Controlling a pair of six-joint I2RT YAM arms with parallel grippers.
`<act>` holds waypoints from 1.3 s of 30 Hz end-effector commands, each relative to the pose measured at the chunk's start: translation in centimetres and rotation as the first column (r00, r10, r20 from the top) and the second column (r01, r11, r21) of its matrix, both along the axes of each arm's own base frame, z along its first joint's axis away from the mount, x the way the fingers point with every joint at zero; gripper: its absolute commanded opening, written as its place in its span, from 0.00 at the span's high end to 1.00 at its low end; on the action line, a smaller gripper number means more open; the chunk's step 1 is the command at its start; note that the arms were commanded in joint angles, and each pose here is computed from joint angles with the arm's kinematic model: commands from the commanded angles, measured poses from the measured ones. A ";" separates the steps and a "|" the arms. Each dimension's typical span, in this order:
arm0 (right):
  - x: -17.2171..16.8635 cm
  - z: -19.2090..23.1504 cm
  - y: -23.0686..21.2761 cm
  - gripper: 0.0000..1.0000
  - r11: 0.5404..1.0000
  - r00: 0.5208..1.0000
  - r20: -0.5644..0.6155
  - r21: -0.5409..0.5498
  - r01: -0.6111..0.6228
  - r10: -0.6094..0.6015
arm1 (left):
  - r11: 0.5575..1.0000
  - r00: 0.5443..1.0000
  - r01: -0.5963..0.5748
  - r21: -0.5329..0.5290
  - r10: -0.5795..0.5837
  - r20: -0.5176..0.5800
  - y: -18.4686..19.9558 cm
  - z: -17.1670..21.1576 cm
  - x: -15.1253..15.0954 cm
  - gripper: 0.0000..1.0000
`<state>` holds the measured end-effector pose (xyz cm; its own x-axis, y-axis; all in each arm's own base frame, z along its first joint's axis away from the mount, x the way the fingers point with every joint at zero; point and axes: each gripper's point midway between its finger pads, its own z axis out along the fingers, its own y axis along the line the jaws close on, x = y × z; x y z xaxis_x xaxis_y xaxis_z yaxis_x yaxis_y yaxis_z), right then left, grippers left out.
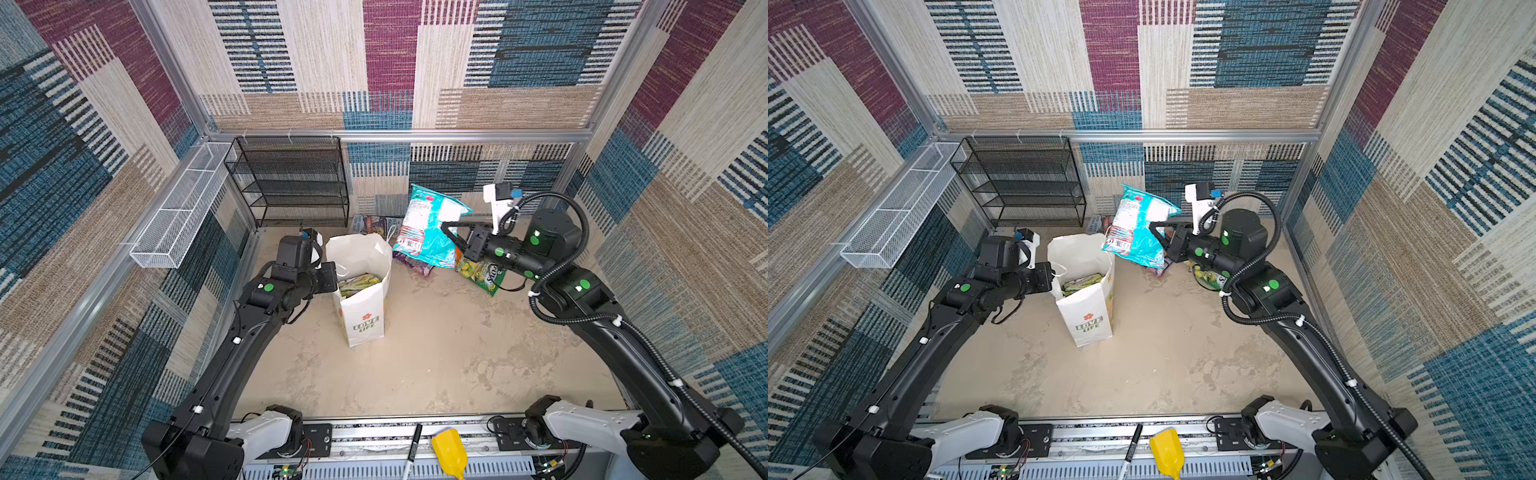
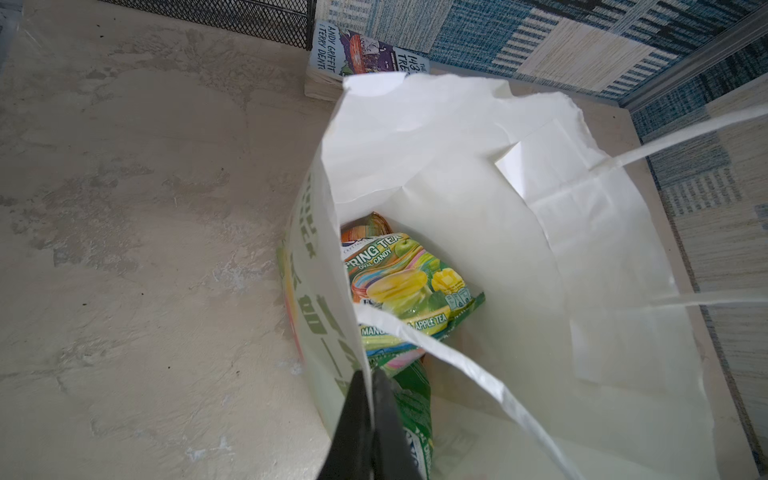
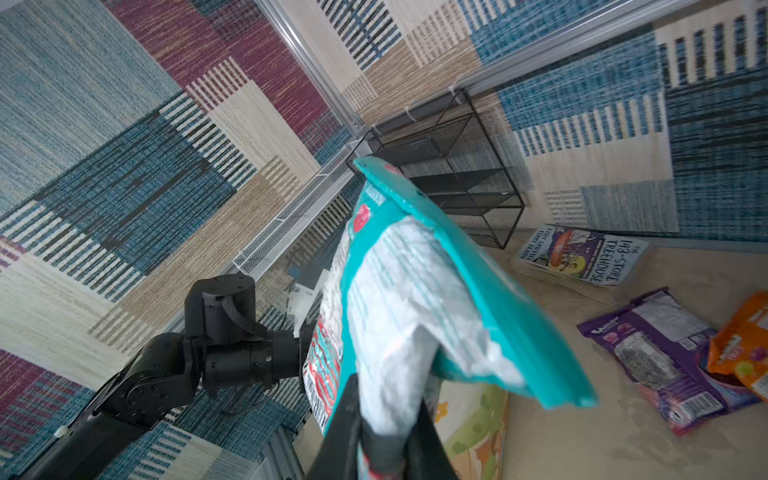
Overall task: Place the snacks into the paper bag
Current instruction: 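Lift the teal bag with the right gripper and carry it over the paper bag, then lower the teal bag into the paper bag and open the right gripper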
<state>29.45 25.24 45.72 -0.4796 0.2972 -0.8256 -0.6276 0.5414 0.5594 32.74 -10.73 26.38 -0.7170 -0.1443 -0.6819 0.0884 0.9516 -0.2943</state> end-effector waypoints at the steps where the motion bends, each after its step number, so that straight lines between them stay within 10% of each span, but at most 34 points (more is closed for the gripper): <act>1: 1.6 0.8 2.0 1.00 0.997 0.998 0.055 -0.061 0.048 -0.045 | 1.000 0.999 0.010 -0.013 -0.009 0.031 -0.3 0.8 0.4 1.00; 18: 8.5 -8.3 14.2 1.00 0.912 0.997 -0.061 -0.411 0.021 -0.050 | 1.000 0.999 -0.002 -0.007 0.002 0.044 0.0 1.1 0.4 1.00; 39: 5.6 -15.7 16.5 1.00 0.814 0.988 -0.142 -0.580 -0.028 -0.067 | 1.000 0.998 -0.021 0.004 0.020 0.054 0.5 1.3 0.3 1.00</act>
